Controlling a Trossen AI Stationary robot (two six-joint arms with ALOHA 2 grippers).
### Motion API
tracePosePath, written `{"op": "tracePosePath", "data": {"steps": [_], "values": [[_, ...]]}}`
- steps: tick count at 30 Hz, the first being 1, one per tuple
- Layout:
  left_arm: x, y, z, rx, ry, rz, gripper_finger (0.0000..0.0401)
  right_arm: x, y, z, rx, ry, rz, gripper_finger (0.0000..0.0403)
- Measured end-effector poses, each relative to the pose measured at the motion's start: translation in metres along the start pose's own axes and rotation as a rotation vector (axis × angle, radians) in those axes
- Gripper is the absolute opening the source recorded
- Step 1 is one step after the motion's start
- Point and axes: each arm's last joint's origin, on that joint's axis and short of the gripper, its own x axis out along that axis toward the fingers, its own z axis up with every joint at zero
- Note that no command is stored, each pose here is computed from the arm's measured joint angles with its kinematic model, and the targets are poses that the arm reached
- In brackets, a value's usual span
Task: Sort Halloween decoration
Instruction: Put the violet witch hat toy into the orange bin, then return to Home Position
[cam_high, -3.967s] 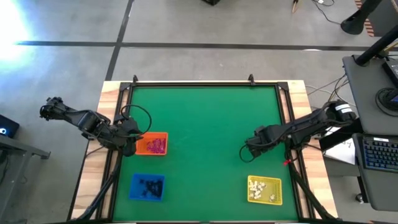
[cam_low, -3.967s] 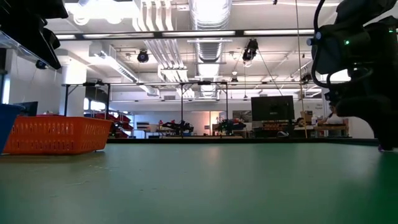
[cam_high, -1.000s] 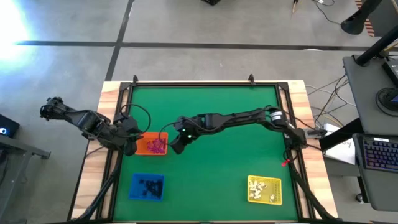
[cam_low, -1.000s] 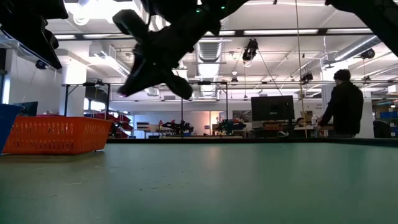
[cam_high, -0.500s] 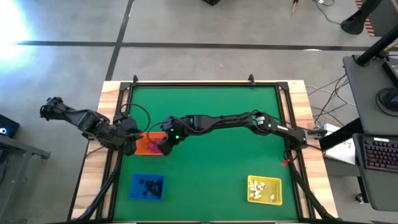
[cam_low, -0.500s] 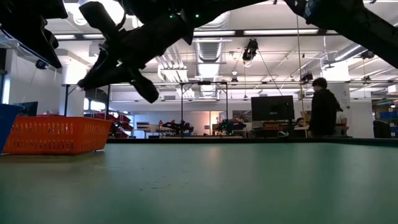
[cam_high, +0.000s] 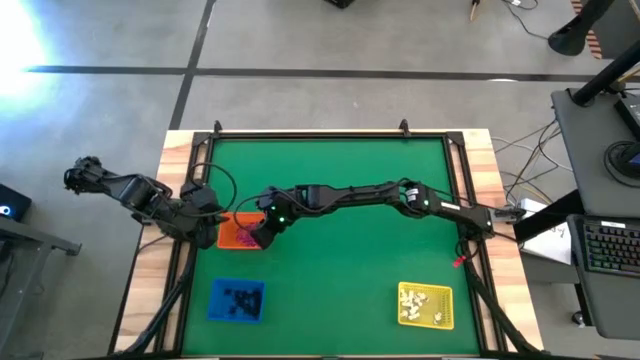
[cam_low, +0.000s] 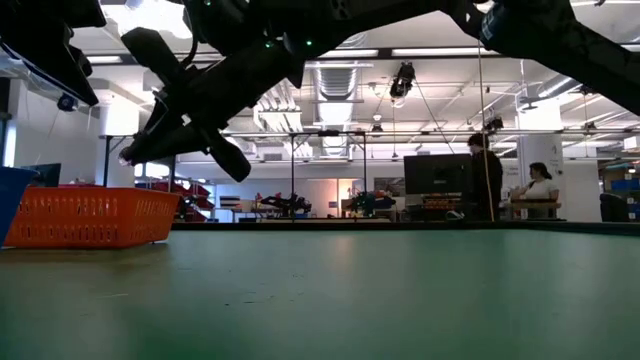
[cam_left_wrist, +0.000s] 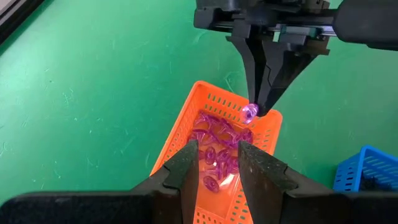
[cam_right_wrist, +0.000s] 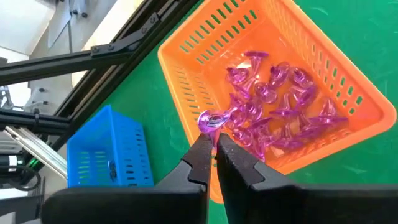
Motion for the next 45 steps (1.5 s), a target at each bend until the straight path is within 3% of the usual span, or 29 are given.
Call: {"op": "tracePosePath", "data": {"steps": [9, 13, 16, 18, 21, 26, 31, 34, 37, 40, 44, 45], "values": [[-0.001, 0.001, 0.0, -0.003, -0.005, -0.003, 0.0094, -0.002, -0.003, 0.009, -0.013, -0.046, 0.018, 0.008], [-0.001, 0.002, -0.002, -0.001, 0.011, 0.011, 0.0094, -0.013, -0.006, 0.015, 0.083, 0.005, 0.045, 0.0098], [-0.001, 0.007, -0.007, -0.078, 0.057, 0.056, 0.0094, -0.034, 0.0, 0.02, 0.183, 0.127, 0.131, 0.01], [-0.002, 0.011, -0.011, -0.122, 0.094, 0.098, 0.0094, -0.051, 0.012, 0.017, 0.198, 0.185, 0.132, 0.0097], [-0.004, 0.016, -0.016, -0.149, 0.13, 0.143, 0.0094, -0.079, 0.042, 0.004, 0.096, 0.232, 0.093, 0.0093], [-0.007, 0.017, -0.014, -0.145, 0.086, 0.093, 0.0094, -0.145, 0.09, -0.017, -0.064, 0.225, -0.028, 0.0086], [-0.012, 0.019, -0.011, -0.129, -0.067, 0.007, 0.0094, -0.217, 0.135, -0.046, -0.132, 0.049, -0.237, 0.0081], [-0.011, 0.019, -0.01, -0.13, -0.21, -0.045, 0.0094, -0.26, 0.166, -0.068, -0.205, -0.109, -0.287, 0.0083], [-0.007, 0.017, -0.01, -0.113, -0.324, -0.135, 0.0094, -0.298, 0.192, -0.092, -0.273, -0.227, -0.273, 0.0087], [-0.003, 0.012, -0.009, -0.095, -0.436, -0.23, 0.0094, -0.327, 0.207, -0.112, -0.313, -0.258, -0.217, 0.0089], [0.0, 0.006, -0.005, -0.061, -0.599, -0.327, 0.0094, -0.36, 0.218, -0.131, -0.209, -0.273, -0.117, 0.0084], [0.0, 0.005, -0.003, -0.054, -0.648, -0.348, 0.0094, -0.366, 0.221, -0.137, -0.235, -0.289, -0.116, 0.0083]]}}
